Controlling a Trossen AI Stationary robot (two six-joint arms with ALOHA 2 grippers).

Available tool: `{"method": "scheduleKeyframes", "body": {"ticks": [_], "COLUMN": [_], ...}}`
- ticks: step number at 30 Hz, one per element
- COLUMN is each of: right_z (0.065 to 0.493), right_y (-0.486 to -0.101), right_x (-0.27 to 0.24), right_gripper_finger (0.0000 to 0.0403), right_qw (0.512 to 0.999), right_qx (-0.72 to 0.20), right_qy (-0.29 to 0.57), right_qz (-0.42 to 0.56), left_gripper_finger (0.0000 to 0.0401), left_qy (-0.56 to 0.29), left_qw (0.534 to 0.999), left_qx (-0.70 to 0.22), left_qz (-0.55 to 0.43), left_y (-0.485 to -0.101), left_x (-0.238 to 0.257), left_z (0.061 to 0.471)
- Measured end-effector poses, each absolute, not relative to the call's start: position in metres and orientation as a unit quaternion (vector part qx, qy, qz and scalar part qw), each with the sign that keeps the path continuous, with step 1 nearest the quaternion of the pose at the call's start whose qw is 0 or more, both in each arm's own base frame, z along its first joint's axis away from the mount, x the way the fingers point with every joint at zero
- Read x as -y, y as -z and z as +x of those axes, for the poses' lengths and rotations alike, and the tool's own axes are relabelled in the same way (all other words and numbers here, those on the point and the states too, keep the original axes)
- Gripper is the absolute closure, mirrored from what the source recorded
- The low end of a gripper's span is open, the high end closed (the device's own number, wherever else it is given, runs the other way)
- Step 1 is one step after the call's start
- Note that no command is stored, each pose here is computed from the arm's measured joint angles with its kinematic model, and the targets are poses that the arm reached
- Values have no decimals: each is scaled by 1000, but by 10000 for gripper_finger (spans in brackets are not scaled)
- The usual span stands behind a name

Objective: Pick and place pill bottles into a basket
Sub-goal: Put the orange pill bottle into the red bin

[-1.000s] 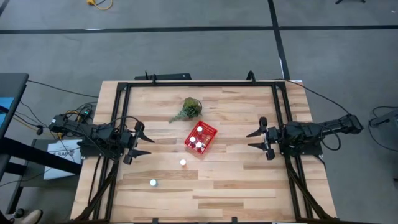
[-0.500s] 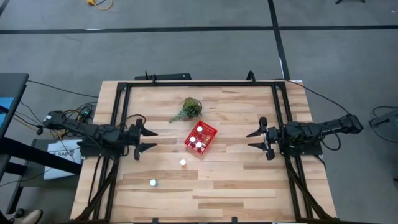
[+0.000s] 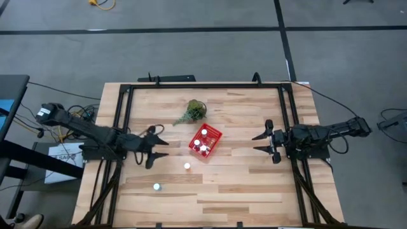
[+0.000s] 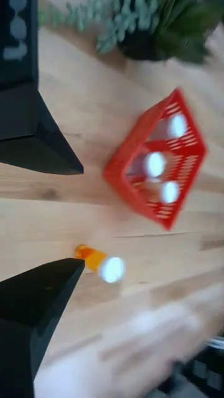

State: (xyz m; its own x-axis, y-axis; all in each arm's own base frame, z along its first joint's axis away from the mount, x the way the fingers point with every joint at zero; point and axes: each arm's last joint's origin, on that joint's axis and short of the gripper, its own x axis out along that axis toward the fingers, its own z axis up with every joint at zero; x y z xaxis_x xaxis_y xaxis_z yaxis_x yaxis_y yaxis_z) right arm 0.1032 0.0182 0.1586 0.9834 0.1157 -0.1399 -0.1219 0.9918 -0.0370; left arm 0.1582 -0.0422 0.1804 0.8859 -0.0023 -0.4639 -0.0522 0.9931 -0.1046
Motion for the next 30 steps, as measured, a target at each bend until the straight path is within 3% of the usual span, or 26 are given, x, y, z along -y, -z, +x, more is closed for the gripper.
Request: {"method": "scheduleKeyframes", "body": {"ticks": [18, 30], "right_z": [103, 103], "right_y": [-159, -159], "right_x": [-18, -18], "right_gripper_finger": [234, 234], "right_qw": [996, 996], "right_qx": [-69, -69], "right_qy": [-60, -60], "right_qz": [-23, -23], "left_gripper_finger": [179, 179], "left_qy": [0, 8], "left_qw": [921, 912], "left_qx": [-391, -410], "left_qz": [-5, 17], "left_y": [-151, -141], "left_x": [82, 95], "left_z": [239, 273]}}
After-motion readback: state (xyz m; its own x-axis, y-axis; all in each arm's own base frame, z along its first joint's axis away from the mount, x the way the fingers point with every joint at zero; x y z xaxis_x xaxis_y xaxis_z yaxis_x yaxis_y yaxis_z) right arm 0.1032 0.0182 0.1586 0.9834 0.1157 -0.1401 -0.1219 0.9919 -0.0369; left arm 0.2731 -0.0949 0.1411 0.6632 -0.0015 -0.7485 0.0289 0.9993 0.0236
